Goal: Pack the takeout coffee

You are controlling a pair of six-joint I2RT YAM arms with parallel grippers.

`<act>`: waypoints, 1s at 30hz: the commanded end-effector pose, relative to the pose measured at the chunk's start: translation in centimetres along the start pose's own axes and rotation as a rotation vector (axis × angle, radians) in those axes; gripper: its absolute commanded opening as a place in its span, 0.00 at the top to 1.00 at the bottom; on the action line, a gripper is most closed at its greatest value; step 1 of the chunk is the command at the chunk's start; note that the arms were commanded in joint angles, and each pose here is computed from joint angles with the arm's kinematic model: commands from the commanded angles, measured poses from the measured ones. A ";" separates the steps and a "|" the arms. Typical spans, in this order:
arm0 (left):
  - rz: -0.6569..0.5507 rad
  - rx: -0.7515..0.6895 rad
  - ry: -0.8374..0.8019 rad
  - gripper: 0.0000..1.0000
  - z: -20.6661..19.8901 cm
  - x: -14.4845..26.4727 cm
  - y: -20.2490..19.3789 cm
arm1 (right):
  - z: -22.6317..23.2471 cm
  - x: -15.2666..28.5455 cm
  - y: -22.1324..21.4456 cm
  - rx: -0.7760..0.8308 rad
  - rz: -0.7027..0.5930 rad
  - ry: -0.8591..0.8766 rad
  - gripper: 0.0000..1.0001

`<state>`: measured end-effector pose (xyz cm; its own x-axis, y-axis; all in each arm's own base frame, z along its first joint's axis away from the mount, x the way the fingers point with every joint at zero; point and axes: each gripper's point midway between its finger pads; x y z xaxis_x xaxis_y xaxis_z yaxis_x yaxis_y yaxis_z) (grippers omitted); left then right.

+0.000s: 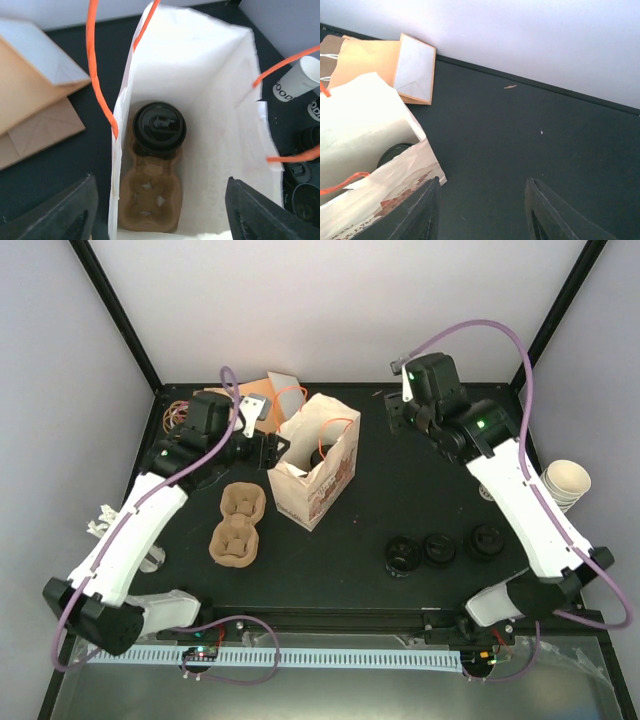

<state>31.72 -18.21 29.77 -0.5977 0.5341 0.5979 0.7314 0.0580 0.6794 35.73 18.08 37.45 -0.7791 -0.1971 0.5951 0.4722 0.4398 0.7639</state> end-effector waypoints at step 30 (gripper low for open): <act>-0.190 -0.001 -0.015 0.01 -1.1 11.6 -3.1 | -0.9 3.8 -12.3 -0.349 -0.017 -0.067 0.00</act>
<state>22.64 -13.36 35.98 -0.7309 0.5302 0.4297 0.5777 0.1455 0.8032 27.81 11.14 31.04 -0.8139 -0.1201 0.5684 0.5487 0.1626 0.8200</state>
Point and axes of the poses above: each gripper's point midway between its finger pads, its own x axis back along the fingers, its own z axis along the line the jaws close on, y = z × x, and after that the axes turned 13 degrees about x, right-handed
